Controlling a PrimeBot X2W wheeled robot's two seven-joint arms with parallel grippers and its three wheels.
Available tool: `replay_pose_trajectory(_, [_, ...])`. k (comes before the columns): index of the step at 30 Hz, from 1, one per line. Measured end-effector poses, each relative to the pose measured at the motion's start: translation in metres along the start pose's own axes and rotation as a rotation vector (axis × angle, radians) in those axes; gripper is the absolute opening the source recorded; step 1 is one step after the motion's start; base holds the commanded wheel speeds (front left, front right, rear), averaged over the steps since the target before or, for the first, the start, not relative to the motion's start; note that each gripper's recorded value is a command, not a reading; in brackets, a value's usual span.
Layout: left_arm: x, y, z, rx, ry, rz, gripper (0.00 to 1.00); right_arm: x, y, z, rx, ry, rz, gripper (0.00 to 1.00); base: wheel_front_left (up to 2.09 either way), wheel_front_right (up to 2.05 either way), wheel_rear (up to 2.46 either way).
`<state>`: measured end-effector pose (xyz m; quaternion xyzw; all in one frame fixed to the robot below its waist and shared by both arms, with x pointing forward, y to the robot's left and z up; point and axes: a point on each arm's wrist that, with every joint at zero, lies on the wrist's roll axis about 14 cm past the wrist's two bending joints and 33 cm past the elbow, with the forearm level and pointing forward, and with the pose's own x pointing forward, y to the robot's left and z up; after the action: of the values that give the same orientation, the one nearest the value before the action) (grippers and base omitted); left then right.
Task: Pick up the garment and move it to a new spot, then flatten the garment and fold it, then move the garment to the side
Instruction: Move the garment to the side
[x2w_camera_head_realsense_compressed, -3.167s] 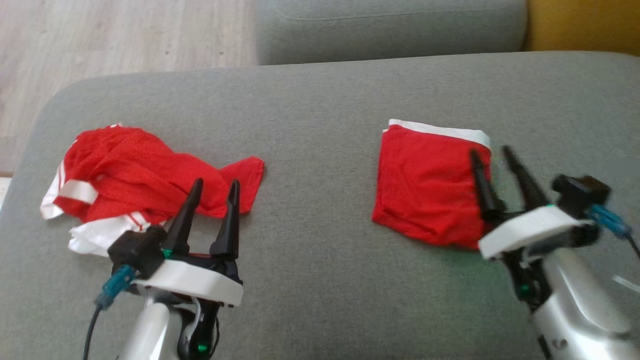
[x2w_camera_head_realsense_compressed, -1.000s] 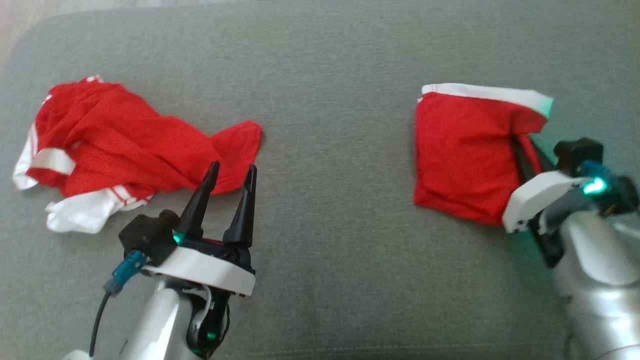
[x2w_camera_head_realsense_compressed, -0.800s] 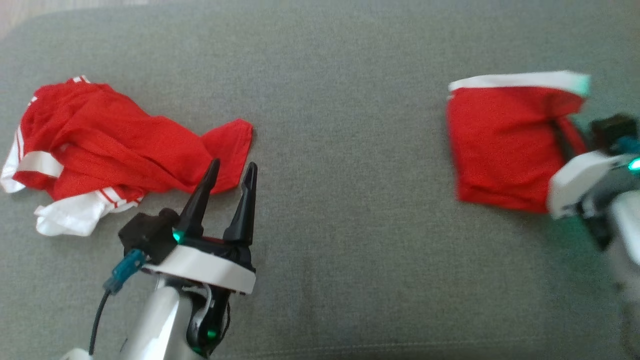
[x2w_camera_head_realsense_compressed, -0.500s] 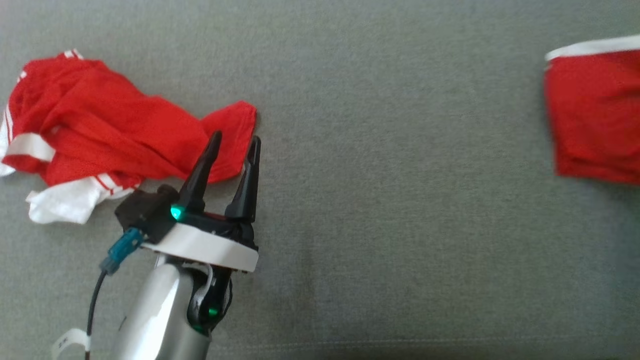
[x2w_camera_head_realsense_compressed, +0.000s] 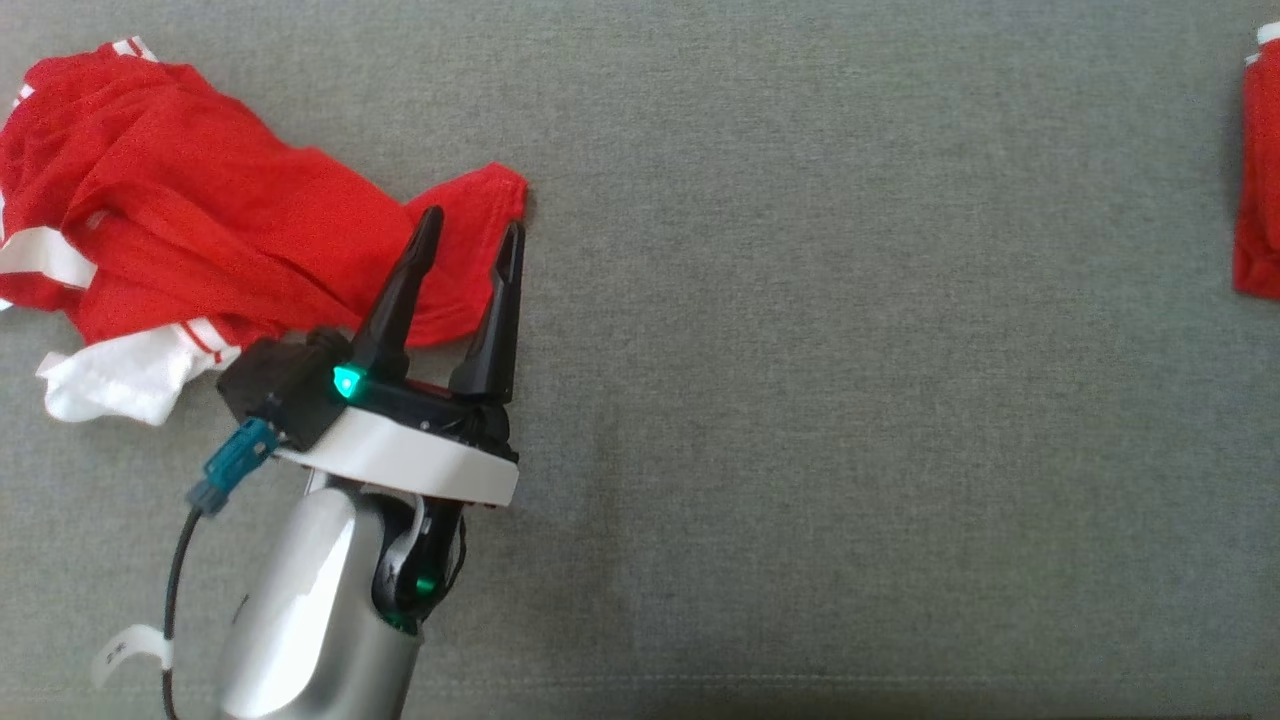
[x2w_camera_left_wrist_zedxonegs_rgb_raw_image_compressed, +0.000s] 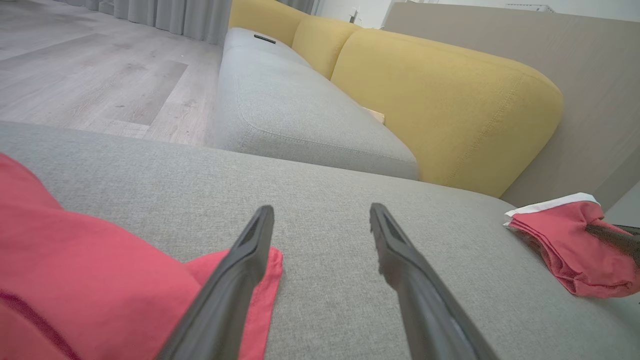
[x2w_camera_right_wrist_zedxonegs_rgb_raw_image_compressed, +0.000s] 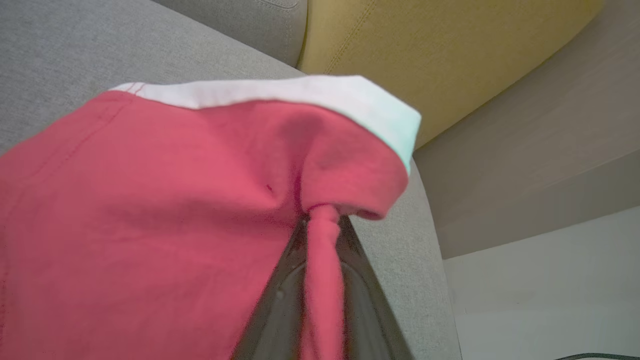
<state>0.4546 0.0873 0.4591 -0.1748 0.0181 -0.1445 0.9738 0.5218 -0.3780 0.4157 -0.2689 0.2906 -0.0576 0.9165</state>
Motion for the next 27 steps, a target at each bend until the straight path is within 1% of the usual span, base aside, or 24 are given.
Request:
replay_pose_trajectory(1, [0.0,-0.001,0.0,-0.001,0.0,-0.002,1.0,-0.001,0.0,0.0,0.01,-0.001,-0.005,0.96,0.0,0.0,0.0])
replay_pose_trajectory(2, [0.001,-0.002,0.0,-0.001,-0.001,-0.005,1.0,-0.002,0.0,0.001,0.021,-0.004,-0.009,1.0,0.0,0.0,0.0])
replay_pose_trajectory(7, [0.001,-0.008,0.009,0.003,-0.022,-0.021,1.0,-0.011,0.0,0.017,0.052,-0.06,-0.023,1.0,0.0,0.0,0.0])
replay_pose_trajectory(13, [-0.004,-0.018,0.031,0.016,-0.074,-0.037,1.0,-0.036,0.011,0.058,0.141,-0.221,-0.015,1.0,0.0,0.0,0.0])
replay_pose_trajectory(17, [-0.017,-0.019,0.041,0.02,-0.097,-0.022,1.0,-0.063,0.025,0.088,0.23,-0.364,0.014,1.0,0.0,0.0,0.0])
replay_pose_trajectory(20, [-0.027,-0.022,0.048,0.026,-0.113,-0.019,1.0,-0.088,0.041,0.107,0.319,-0.47,0.052,1.0,0.0,0.0,0.0])
replay_pose_trajectory(21, [-0.027,-0.022,0.048,0.026,-0.113,-0.019,1.0,-0.088,0.041,0.107,0.319,-0.47,0.052,1.0,0.0,0.0,0.0])
replay_pose_trajectory(24, [-0.035,-0.023,0.058,0.037,-0.14,-0.015,1.0,-0.116,0.061,0.122,0.387,-0.566,0.103,1.0,0.0,0.0,0.0])
replay_pose_trajectory(27, [-0.043,-0.027,0.065,0.04,-0.159,-0.017,1.0,-0.142,0.076,0.129,0.443,-0.639,0.143,1.0,0.0,0.0,0.0])
